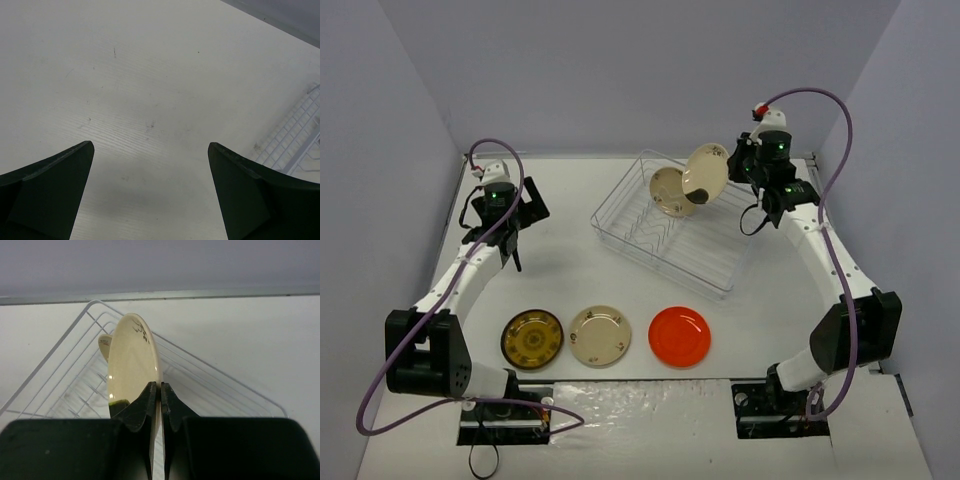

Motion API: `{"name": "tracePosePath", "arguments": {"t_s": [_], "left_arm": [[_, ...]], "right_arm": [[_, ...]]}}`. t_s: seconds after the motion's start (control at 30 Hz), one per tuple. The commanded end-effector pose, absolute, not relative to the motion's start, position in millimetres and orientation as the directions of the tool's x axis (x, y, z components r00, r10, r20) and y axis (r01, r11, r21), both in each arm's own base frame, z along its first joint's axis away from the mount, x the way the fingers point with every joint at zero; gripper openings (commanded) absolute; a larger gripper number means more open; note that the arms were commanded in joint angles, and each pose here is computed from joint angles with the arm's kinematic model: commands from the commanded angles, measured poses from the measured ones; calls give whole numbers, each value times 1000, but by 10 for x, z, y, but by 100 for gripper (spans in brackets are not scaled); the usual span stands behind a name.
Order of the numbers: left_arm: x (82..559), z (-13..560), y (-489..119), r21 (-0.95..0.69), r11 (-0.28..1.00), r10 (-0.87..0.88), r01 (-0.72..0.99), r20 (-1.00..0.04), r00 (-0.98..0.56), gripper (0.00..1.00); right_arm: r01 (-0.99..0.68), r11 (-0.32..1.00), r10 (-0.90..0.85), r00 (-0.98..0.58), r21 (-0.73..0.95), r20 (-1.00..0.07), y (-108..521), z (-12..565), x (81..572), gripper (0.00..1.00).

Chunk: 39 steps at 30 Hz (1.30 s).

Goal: Load the plates into the dish rack

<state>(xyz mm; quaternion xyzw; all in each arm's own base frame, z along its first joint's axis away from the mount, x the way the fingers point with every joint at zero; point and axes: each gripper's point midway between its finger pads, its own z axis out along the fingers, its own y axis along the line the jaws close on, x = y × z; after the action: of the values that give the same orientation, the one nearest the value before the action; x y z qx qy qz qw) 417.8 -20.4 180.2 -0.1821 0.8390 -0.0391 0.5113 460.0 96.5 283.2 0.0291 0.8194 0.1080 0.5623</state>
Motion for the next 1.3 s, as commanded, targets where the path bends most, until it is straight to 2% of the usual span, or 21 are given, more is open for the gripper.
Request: {"name": "tracePosePath", "arguments": {"t_s": [0.0,0.13,0.2,0.43,0.6,0.8,0.97,1.27], "left_arm": [[4307,2138,-164,-275,929,-346,-246,-882,-321,97],[4314,2133,-155,-273,929,-346,-250,-882,-321,97],[4318,2128,-147,-271,928,-346,-254,-881,-323,97],[4339,2087,-141,-263,929,-342,-259,-879,-334,97],[4345,2089,-136,-264,929,-343,-259,-878,-335,97],[4328,2062,-106,-260,927,-343,-270,-878,-334,97],[4326,2043,-78,-260,925,-347,-278,-876,-334,97],[4342,2000,-77,-263,924,-351,-277,-872,-342,97]], "right_arm": [[-155,986,27,-186,56,-982,1114,3432,4873,0],[-219,974,-93,-177,-53,-980,1295,3425,4960,0],[-260,951,-205,-135,-165,-969,1393,3520,4971,0],[-292,878,-413,-64,-379,-908,1640,3616,4968,0],[-348,781,-561,-26,-518,-828,1910,3624,4965,0],[-319,674,-704,-2,-667,-710,2119,3486,5101,0],[-338,572,-781,52,-747,-622,2292,3400,5158,0],[-290,442,-883,21,-848,-468,2403,3195,5193,0]]}}
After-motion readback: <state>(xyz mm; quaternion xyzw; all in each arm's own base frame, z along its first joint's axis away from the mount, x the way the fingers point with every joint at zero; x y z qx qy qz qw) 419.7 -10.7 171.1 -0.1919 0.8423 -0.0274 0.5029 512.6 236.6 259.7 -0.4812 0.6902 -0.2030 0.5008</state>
